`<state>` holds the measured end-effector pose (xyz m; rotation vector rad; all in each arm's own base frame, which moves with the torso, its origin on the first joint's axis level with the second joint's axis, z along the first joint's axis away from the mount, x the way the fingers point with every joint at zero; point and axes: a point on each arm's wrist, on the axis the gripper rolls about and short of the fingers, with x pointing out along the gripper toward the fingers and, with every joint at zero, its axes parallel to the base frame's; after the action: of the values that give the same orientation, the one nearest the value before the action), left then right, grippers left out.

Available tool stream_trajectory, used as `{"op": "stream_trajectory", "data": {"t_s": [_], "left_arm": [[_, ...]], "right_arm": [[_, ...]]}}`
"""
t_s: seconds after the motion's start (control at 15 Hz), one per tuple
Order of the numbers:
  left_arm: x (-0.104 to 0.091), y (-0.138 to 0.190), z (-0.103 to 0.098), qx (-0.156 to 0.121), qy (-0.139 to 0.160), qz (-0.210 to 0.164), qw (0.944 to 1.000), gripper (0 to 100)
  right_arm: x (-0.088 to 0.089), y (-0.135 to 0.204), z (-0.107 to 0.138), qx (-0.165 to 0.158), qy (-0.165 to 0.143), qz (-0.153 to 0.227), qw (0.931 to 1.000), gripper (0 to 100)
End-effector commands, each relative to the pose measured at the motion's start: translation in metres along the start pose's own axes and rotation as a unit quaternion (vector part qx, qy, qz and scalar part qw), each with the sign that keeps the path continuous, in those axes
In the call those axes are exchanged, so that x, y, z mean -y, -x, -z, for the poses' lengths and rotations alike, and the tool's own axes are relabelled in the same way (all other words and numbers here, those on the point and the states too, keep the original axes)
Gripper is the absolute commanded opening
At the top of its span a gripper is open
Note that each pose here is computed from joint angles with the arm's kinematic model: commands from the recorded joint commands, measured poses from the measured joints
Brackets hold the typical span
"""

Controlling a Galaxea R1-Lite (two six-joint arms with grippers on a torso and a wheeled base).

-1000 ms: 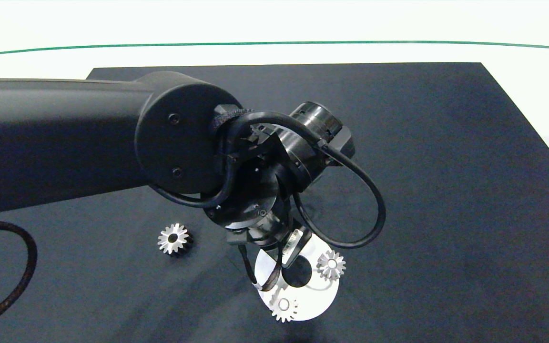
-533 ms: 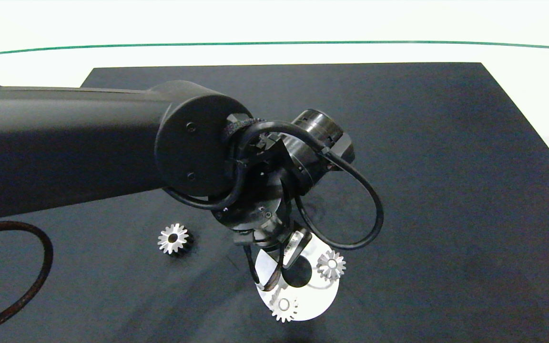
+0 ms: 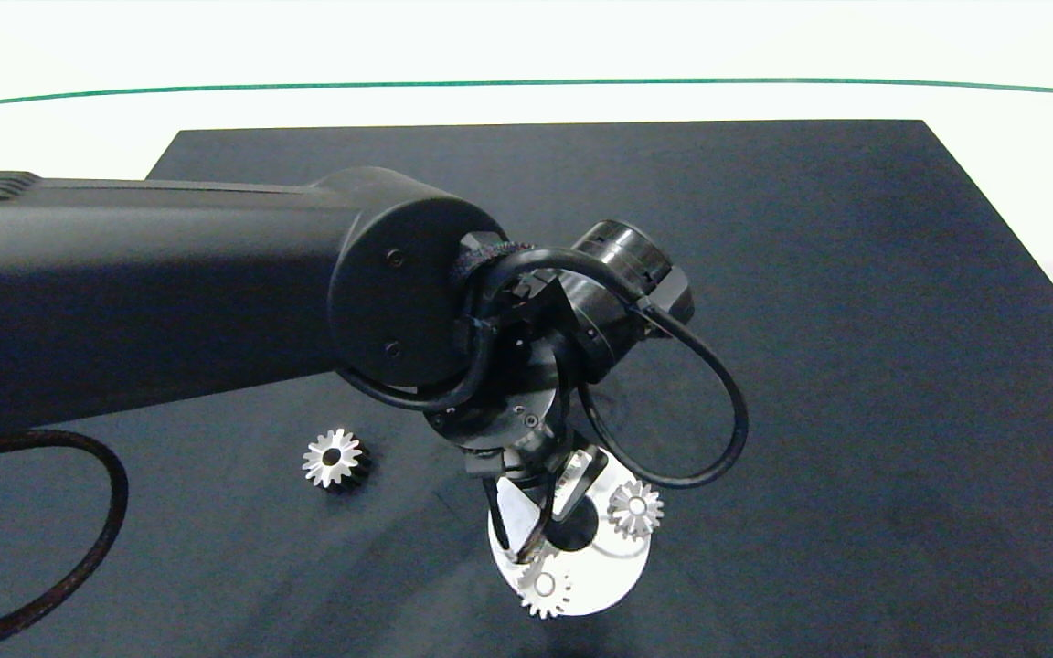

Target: Remove an incorrectly installed larger gear and replace it with the correct smaller gear

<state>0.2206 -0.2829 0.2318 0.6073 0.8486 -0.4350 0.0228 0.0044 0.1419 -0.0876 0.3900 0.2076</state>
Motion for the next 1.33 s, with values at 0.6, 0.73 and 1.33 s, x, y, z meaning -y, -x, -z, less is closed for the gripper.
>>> {"op": "stream_trajectory", "data": {"t_s": [0.6, 0.73, 1.33], "left_arm": [[0.001, -0.008, 0.000, -0.010, -0.001, -0.004, 0.9999, 100], [0.001, -0.007, 0.000, -0.011, -0.001, -0.004, 0.9999, 100], [-0.074, 0.083, 0.054, 0.018, 0.067, -0.056, 0.9961, 100]], "right_arm": [[0.000, 0.000, 0.000, -0.001, 0.001, -0.001, 1.0000, 100], [0.000, 0.000, 0.000, -0.001, 0.001, -0.001, 1.0000, 100], [0.000, 0.002, -0.001, 0.008, 0.002, 0.004, 1.0000, 100]]}}
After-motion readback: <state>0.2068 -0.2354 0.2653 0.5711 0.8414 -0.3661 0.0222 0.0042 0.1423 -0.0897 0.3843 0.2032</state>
